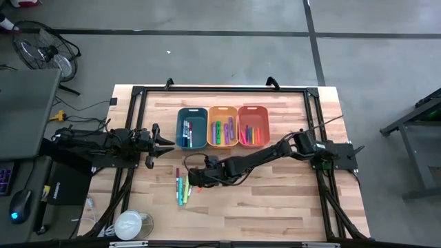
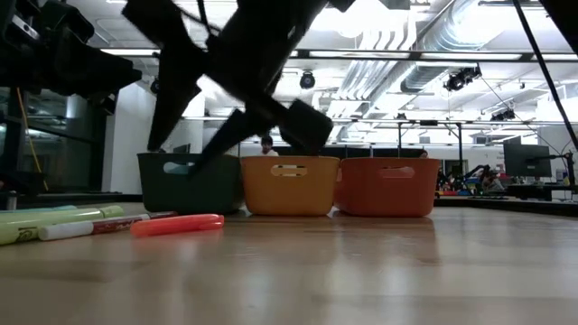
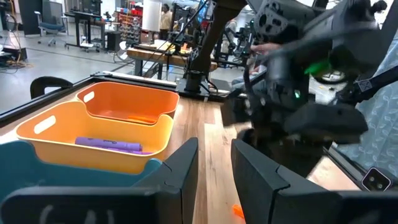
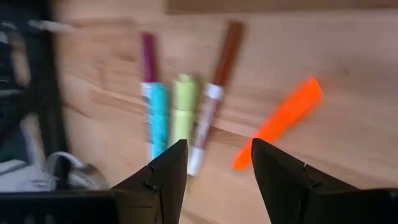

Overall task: Pick & Place Markers
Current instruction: Put the dark red marker pen into the blue bin

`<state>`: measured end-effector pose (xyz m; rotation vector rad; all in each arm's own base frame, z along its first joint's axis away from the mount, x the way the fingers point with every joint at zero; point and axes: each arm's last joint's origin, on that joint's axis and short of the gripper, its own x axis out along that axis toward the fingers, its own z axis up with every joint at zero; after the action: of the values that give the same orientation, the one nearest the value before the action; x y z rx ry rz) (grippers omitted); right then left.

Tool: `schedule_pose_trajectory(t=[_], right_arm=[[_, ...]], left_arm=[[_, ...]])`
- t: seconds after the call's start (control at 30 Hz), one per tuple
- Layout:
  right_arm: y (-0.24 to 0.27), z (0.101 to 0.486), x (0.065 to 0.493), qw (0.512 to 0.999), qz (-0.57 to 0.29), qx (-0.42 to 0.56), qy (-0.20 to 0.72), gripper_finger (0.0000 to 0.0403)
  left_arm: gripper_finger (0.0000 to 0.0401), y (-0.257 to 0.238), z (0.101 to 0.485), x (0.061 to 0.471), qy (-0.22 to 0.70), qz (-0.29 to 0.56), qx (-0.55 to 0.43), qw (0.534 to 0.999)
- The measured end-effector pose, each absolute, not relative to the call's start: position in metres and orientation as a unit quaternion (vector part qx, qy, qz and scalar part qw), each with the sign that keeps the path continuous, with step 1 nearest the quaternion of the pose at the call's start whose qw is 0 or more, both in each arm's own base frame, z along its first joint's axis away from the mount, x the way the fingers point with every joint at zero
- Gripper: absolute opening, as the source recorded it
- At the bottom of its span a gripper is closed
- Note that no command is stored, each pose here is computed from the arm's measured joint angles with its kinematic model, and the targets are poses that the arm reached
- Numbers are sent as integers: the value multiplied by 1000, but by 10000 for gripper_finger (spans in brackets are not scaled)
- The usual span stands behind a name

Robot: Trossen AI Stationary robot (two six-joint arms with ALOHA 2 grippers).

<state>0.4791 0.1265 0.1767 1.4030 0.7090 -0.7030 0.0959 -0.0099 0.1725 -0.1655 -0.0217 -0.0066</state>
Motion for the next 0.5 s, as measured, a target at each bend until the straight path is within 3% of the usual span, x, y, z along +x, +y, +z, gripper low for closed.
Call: schedule_pose_trajectory(t=[0.27, 0.5], right_arm=[[128, 160, 478, 585, -349, 662, 313, 167], [130, 159, 476, 571, -362, 668, 312, 167]], left_arm=[[94, -10, 172, 96, -11, -3, -83, 997], [94, -10, 173, 96, -11, -3, -83, 997]])
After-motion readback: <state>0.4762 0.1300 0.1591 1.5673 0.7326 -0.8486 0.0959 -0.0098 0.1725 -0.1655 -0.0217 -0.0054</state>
